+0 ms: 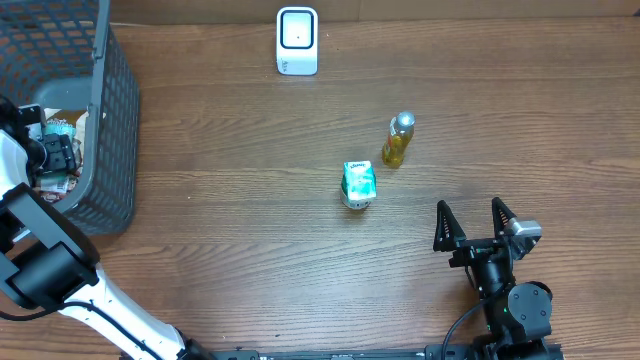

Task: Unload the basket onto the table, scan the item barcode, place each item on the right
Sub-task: 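Grasp the packaged items in the basket with the left gripper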

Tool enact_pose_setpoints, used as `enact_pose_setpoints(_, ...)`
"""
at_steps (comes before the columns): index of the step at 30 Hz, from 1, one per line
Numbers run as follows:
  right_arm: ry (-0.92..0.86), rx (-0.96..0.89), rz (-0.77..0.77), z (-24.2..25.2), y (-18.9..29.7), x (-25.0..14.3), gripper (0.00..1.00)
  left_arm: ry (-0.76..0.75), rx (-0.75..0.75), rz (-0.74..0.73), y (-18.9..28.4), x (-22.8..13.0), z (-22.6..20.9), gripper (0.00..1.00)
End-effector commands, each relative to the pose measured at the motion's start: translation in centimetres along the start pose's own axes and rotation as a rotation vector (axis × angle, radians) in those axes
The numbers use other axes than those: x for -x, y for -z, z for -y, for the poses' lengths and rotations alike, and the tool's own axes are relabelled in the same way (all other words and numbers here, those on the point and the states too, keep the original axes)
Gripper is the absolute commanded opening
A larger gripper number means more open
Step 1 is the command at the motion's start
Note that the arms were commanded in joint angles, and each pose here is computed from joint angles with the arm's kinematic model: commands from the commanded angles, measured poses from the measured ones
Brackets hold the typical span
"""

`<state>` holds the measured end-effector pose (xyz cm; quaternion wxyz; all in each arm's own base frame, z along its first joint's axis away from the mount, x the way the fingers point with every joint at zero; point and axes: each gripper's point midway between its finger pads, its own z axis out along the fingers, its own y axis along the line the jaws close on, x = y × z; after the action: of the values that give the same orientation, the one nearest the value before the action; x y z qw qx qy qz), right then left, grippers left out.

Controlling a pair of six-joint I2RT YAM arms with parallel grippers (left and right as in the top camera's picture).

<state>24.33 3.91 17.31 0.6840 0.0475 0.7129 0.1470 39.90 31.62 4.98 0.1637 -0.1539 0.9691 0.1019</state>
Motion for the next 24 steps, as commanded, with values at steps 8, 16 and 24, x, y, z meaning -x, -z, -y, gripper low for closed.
enact_pose_setpoints(8, 0.004, 0.007, 0.002, -0.1, 0.0, -0.2, 1.0, 0.088, -0.072, -0.172, -4.9, -5.3, 2.2, 0.83)
enact_pose_setpoints(16, 0.005, 0.008, 0.001, -0.1, 0.0, -0.2, 1.0, 0.14, -0.064, -0.144, -3.3, -3.8, 2.2, 0.27)
enact_pose_setpoints(24, 0.005, 0.008, 0.001, -0.1, 0.0, -0.2, 1.0, 0.275, -0.092, 0.11, 9.7, 5.1, 1.6, 0.15)
